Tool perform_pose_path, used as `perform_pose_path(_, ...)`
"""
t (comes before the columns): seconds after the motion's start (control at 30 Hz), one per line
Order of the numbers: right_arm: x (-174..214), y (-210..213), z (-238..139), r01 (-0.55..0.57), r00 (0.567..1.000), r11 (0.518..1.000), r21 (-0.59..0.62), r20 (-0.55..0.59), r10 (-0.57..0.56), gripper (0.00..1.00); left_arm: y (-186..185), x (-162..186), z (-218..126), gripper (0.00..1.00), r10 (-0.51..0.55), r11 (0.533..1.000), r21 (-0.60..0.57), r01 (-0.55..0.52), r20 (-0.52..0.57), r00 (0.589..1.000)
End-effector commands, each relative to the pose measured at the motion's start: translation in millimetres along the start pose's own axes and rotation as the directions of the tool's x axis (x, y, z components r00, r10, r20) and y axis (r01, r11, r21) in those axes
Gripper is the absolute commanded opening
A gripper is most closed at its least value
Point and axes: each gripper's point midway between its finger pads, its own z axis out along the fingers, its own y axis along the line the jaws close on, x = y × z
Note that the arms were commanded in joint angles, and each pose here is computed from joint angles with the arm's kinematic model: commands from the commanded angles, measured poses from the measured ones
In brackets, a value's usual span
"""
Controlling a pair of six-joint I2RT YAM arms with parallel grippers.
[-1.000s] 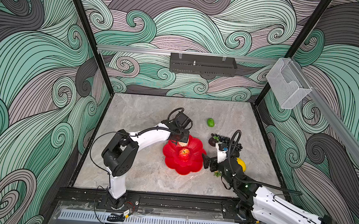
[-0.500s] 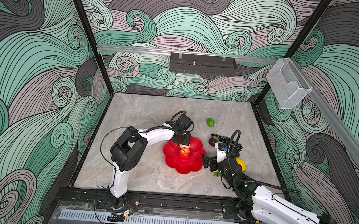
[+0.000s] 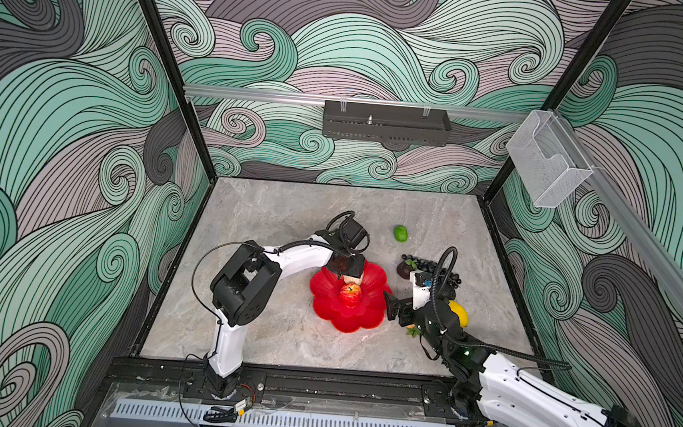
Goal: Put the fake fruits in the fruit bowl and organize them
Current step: 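Lower the pear into the bowl beside the apple with the left gripper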
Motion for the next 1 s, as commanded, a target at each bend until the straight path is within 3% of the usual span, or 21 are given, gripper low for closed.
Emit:
perform_pose_path(0.0,-6,-3,1,-0.014,1.000,1.000,0.018,0.024,0.013,0.99,-3,6,-3,0.60,0.013,1.000,0.012,-0.013,-0.022,1.000)
perform_pose_path(0.63,-5,-2,2,-0.017,1.000,1.000,0.016,0.020,0.016,0.99,-6,4,-12,0.82,0.020,0.999,0.025,-0.020,-0.006,1.000)
perform_pose_path(0.97,-5,-3,2,-0.018,1.000,1.000,0.016,0.019,0.018,0.99,-4,2,-17,0.87,0.021,1.000,0.013,-0.021,0.002,1.000)
